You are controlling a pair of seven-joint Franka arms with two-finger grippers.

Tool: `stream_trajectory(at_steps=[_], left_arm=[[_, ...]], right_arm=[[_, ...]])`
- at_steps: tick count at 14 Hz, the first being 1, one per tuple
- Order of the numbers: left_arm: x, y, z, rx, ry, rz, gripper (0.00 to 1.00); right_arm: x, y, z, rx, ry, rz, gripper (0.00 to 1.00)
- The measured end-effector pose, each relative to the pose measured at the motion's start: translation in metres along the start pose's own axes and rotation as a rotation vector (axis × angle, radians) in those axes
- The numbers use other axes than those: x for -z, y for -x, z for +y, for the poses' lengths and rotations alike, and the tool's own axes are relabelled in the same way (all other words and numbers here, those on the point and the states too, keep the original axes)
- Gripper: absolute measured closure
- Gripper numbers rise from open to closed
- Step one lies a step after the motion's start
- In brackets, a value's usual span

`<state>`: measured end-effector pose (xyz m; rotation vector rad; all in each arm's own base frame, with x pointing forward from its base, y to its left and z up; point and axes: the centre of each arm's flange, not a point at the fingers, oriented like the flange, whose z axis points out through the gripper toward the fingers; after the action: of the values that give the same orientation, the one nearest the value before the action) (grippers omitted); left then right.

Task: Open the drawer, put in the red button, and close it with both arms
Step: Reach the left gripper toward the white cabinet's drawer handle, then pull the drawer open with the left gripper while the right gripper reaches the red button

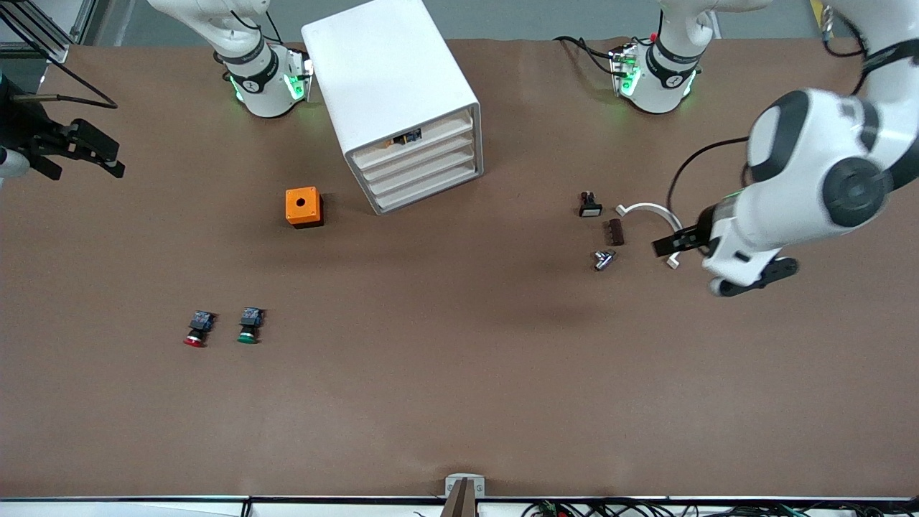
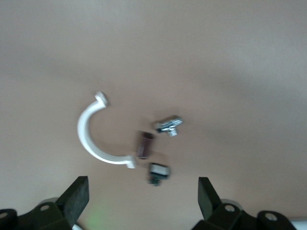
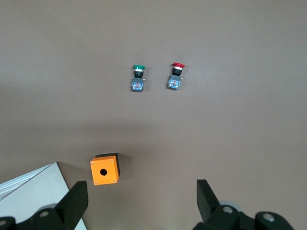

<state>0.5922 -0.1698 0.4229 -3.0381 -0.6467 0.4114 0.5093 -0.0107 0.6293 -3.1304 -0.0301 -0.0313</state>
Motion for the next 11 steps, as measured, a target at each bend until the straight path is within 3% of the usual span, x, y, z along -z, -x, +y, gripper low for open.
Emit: stream_trajectory(at_steps=[3,6,9,11], left_arm=[[-0.059,0.018,0.069,0.273,-0.014,-0.075,0.00],[-0.108,0.033,0.124,0.600,-0.029,-0.210,0.00],[-0.153,0.056,0.161,0.939,-0.107,-0.326,0.00],[-0.172,0.084,0.184,1.098,-0.161,-0.417,0.00]], right_arm=[[-0.001,0.000,0.000,0.000,-0.001,-0.004,0.00],[-0.001,0.001,-0.001,-0.001,-0.013,-0.009,0.00],[-0.002,0.001,-0.002,-0.006,-0.022,-0.011,0.00],[-0.002,0.001,-0.003,-0.007,-0.023,-0.013,0.00]])
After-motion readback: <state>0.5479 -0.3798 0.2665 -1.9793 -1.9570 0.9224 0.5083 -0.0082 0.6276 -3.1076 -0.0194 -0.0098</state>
